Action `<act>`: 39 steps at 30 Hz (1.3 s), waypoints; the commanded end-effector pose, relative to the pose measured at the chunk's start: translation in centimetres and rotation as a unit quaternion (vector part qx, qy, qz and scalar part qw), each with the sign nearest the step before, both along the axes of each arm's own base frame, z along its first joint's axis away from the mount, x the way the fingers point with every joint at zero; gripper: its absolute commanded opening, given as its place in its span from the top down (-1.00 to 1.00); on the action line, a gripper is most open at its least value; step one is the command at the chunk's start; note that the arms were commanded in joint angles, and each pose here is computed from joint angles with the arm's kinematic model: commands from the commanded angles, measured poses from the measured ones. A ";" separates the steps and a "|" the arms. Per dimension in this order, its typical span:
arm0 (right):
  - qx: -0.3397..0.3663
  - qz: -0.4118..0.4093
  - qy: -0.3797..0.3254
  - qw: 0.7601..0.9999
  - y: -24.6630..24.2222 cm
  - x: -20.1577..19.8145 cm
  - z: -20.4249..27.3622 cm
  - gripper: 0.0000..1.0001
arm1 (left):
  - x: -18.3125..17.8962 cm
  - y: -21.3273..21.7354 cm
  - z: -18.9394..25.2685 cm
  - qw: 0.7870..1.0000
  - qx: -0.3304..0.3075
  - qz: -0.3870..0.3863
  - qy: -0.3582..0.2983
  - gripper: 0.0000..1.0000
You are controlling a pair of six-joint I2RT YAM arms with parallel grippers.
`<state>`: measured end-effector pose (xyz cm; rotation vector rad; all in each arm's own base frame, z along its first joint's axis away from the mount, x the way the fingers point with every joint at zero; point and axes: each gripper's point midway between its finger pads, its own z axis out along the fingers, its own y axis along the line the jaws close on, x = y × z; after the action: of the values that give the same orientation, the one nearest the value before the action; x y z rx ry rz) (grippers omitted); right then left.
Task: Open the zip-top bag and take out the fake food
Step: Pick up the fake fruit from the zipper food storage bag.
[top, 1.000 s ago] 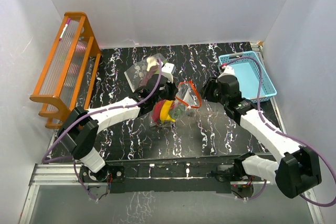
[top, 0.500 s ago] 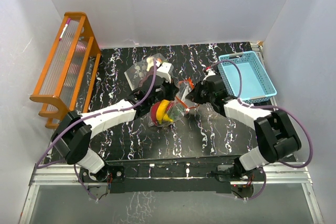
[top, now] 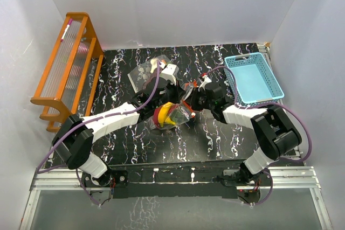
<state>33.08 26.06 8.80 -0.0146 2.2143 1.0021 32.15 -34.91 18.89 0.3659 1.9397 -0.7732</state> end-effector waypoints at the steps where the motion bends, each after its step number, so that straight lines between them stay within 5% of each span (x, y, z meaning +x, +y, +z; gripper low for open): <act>1: 0.028 0.033 -0.053 0.998 1.9 0.1 2.1 0.63 | -0.4 0.1 2.6 0.999 -0.026 -0.004 -0.024 1.00; 7: -0.003 0.028 -0.044 0.999 2.0 0.4 -0.2 0.07 | -0.6 0.1 3.2 0.999 -0.031 -0.008 -0.027 1.00; 17: -0.064 0.030 -0.014 0.997 2.5 0.3 -5.3 -0.05 | -1.0 0.5 3.8 0.999 -0.038 -0.006 -0.031 1.00; 19: -0.065 0.034 -0.010 0.997 2.7 0.2 -5.8 0.10 | -1.0 0.6 3.6 0.999 -0.035 -0.005 -0.030 1.00; 24: -0.057 0.028 -0.030 0.998 2.7 0.3 -3.6 0.82 | -0.9 1.1 2.9 0.999 -0.024 0.005 -0.028 1.00; 39: -0.054 -0.034 -0.130 0.989 -1.3 0.6 6.6 0.85 | -0.5 3.1 -1.9 0.999 0.023 0.042 -0.003 1.00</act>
<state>33.12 26.40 13.16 -0.1274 2.0811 0.8495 31.38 -32.61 16.69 0.3381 1.9779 -0.6935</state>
